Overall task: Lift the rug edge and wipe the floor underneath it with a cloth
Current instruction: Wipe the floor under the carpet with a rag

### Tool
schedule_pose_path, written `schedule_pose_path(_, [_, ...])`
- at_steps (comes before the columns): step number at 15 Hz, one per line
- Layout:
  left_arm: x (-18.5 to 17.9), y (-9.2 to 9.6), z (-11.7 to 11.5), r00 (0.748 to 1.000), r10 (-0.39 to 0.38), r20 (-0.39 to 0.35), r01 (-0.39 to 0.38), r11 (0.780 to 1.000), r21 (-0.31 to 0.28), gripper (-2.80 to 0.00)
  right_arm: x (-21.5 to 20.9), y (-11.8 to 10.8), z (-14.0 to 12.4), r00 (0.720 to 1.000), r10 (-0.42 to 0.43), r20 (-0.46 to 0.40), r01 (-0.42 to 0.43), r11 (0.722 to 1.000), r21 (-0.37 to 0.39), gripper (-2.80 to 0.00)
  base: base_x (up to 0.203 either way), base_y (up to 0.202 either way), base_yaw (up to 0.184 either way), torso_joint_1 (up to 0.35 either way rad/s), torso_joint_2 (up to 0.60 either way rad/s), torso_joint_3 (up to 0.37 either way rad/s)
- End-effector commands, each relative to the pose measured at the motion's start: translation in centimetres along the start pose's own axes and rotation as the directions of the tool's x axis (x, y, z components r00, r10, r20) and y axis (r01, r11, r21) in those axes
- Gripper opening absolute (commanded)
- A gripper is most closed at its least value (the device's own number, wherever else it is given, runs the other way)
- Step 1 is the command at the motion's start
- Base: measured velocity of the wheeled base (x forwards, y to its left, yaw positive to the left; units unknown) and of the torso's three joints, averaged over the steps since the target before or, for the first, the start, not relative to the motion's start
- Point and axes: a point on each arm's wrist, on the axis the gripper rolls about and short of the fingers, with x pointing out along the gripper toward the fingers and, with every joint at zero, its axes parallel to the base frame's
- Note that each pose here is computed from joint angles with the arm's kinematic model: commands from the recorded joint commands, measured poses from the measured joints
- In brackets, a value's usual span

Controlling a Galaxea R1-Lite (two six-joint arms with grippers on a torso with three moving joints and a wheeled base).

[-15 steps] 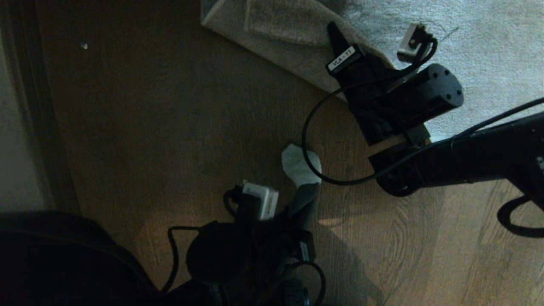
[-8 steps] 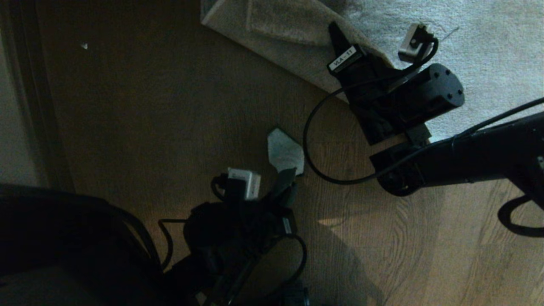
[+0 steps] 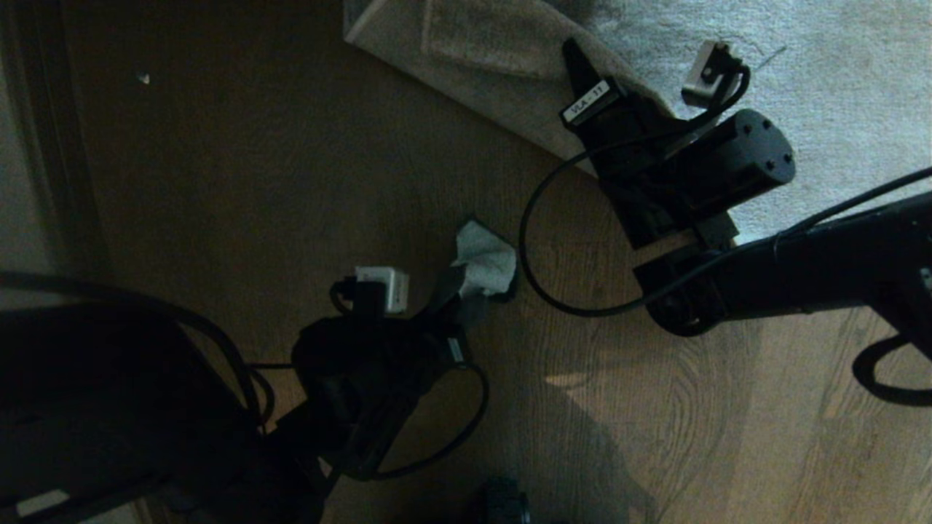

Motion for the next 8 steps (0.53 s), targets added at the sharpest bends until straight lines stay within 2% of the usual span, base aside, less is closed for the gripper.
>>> schedule_pose_path(1, [0.3,0.7,0.5,0.999,0.02,0.035,-0.019,1.0,-0.013,-2.8,0.0,0.2,0.3,0.999,0.019,0.037,-0.02,1.0,0.006,-2.8,0.0,0.0,0.0,0.0,0.0,0.0])
schedule_pose_path(6, [1.6,5.6,1.9,0.985,0.152,0.075,-0.152,0.988,-0.011,-2.8,-0.1,0.1,-0.3,0.999,0.017,0.027,-0.018,1.0,0.008,-2.8,0.0,0.0,0.0,0.0,0.0,0.0])
schedule_pose_path(8, [1.8,7.3,2.4,0.979,0.182,0.089,-0.182,0.983,-0.011,-2.8,-0.2,0.2,-0.5,1.0,0.019,0.023,-0.019,1.0,0.011,-2.8,0.0,0.0,0.0,0.0,0.0,0.0])
